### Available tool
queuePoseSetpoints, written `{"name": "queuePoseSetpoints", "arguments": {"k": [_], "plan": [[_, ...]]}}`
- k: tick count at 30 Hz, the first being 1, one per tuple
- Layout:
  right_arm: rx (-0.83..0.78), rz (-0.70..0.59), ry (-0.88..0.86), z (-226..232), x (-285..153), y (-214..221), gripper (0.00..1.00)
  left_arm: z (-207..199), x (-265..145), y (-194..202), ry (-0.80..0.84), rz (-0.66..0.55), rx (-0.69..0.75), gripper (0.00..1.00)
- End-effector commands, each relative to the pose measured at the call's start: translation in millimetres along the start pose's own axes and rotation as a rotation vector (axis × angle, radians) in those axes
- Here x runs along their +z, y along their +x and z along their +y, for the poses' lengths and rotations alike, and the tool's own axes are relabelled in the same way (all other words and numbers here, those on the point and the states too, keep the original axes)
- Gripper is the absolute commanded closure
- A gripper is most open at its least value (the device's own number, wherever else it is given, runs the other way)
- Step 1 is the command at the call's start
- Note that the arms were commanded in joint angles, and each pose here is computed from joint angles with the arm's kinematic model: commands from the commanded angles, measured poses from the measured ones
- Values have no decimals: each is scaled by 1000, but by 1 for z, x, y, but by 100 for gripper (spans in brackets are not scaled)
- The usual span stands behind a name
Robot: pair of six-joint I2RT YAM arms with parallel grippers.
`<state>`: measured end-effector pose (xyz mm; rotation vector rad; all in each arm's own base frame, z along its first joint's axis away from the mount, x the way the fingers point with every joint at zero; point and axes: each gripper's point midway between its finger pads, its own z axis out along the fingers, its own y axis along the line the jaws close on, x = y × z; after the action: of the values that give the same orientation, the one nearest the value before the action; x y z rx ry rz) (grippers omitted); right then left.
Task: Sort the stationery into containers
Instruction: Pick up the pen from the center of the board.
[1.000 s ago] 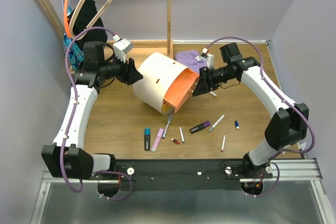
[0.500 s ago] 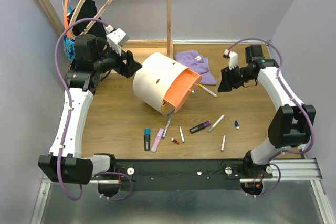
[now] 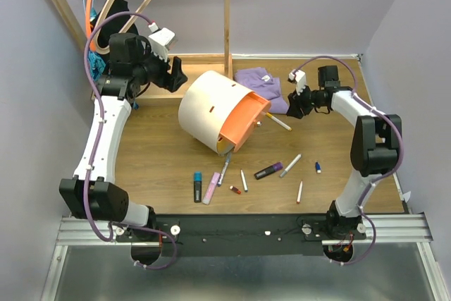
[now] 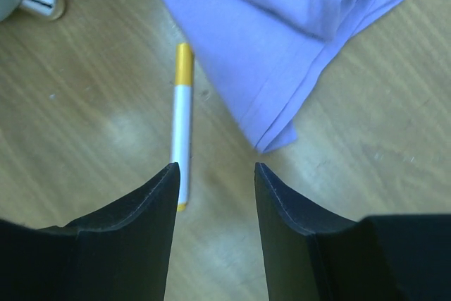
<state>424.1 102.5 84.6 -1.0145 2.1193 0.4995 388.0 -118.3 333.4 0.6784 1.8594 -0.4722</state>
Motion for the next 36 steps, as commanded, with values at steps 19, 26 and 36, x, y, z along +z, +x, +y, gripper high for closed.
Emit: {"name": "queuePoseSetpoints", "arguments": {"k": [19, 26, 36], "plan": [[-141, 140, -199, 33, 30, 35, 46, 29, 26, 9, -59, 60, -6, 20], [-95, 154, -179, 27, 41, 39, 48, 29, 27, 14, -64, 73, -8, 20], [-100, 222, -138, 23, 52, 64, 57, 30, 33, 17, -50, 67, -32, 20]]}}
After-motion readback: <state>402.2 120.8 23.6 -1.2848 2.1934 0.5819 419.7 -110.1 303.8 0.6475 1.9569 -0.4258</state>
